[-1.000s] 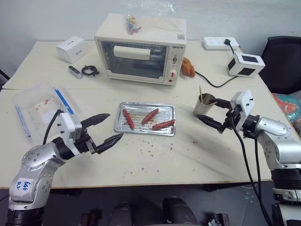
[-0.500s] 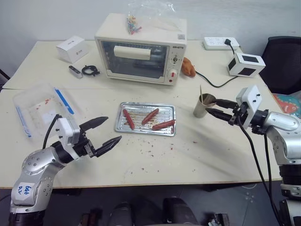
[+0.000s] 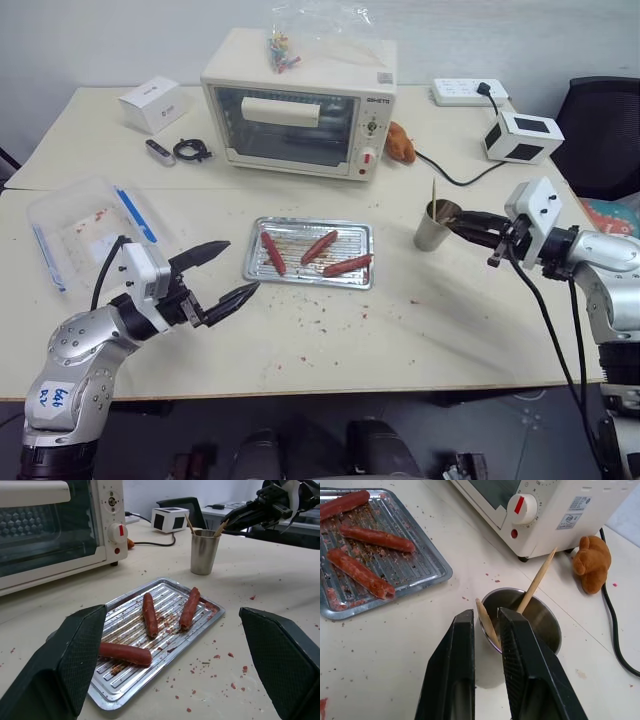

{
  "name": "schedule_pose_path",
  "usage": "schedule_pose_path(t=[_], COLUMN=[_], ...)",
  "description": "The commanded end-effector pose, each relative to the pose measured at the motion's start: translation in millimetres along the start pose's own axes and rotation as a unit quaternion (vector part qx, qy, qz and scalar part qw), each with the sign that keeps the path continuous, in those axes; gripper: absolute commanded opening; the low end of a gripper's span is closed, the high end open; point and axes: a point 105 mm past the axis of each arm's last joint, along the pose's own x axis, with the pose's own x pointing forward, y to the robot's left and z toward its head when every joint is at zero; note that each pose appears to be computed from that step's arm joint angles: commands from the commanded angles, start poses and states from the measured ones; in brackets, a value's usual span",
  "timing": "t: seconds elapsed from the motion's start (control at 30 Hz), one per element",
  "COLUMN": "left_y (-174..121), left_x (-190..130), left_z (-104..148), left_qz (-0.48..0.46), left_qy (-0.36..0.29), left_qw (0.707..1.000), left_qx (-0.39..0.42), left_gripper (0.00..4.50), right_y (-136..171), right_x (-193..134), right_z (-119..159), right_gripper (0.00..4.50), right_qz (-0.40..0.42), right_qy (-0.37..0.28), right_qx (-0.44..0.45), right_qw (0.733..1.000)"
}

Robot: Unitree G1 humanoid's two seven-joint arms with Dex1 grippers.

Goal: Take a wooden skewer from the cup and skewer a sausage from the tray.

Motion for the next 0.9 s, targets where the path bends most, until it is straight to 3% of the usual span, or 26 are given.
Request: schedule_pose_path(t=[0.03, 0.2, 0.3, 0.63, 0.77, 0.9], left_y=[-3, -3, -3, -2, -2, -1], left_x=[1, -1, -3, -7, -7, -8], left_z=[8, 6, 4, 0, 0, 0], left_qz=[-0.005, -0.003, -0.002, -0.003, -0.004, -0.009], left_qy=[-0.009, -0.009, -0.008, -0.008, -0.01, -0.013], left_qw=[1.0, 1.0, 1.0, 1.0, 1.0, 1.0], left_qx=[0.018, 0.016, 0.016, 0.017, 0.019, 0.017], left_gripper=[4.5, 4.5, 4.5, 4.5, 4.5, 4.5], right_y=[-9, -7, -7, -13, -18, -35], right_x=[-6, -5, -5, -10, -20, -45], right_z=[15, 16, 15, 14, 28, 65], right_gripper=[0.77, 0.77, 0.03, 0.03, 0.03, 0.03], right_qz=[-0.007, -0.003, -0.002, -0.01, 0.005, 0.014], right_qy=[-0.01, -0.012, -0.011, -0.011, -0.035, -0.068], right_qx=[-0.028, -0.026, -0.025, -0.032, -0.035, -0.044], right_qw=[1.0, 1.0, 1.0, 0.999, 0.999, 0.997])
